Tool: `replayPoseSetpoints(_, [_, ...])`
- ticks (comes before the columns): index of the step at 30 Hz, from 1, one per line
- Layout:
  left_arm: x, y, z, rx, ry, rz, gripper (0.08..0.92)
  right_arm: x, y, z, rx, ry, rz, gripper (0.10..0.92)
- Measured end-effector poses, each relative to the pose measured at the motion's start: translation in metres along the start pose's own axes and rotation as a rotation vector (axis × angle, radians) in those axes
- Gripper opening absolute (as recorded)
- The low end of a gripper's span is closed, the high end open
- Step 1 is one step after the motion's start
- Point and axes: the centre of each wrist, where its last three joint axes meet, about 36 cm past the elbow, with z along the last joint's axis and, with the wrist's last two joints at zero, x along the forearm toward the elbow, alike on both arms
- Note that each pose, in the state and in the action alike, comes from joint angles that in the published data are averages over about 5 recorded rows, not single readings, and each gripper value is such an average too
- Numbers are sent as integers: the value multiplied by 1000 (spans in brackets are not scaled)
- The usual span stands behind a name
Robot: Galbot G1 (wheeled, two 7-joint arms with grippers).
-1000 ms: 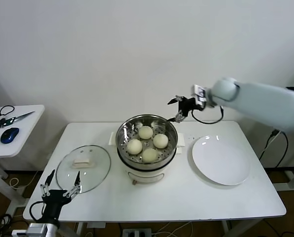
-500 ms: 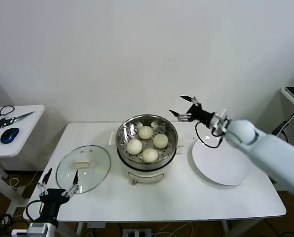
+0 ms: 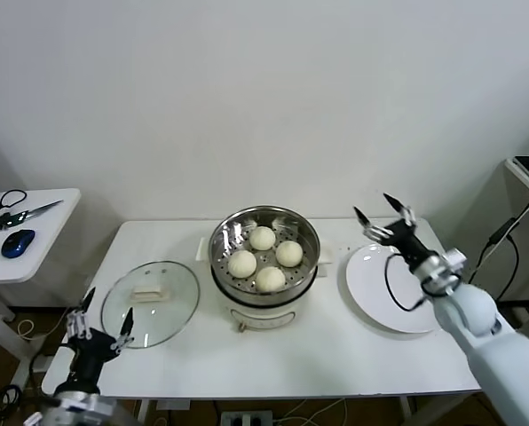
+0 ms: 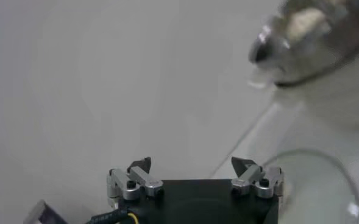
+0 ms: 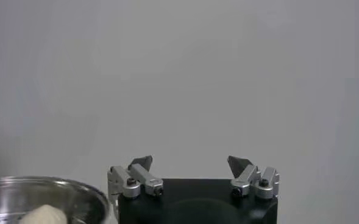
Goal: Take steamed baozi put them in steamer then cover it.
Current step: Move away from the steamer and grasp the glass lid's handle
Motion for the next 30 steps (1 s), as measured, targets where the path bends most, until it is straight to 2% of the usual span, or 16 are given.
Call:
replayPoseSetpoints(5, [-9,-9,2,-244,14,14,823,35,5,20,-24,46,69,823])
replayPoseSetpoints(10, [-25,-29,8,-381,16,17,823,60,9,36,-25,96,113,823])
replayPoseSetpoints(20, [-74,-78,27,-512,14,20,823,87,17,51,9,157,155,823])
replayPoseSetpoints(30, [-127,-108,51,-585,37,1,823,98,21,61,36,187,179,823])
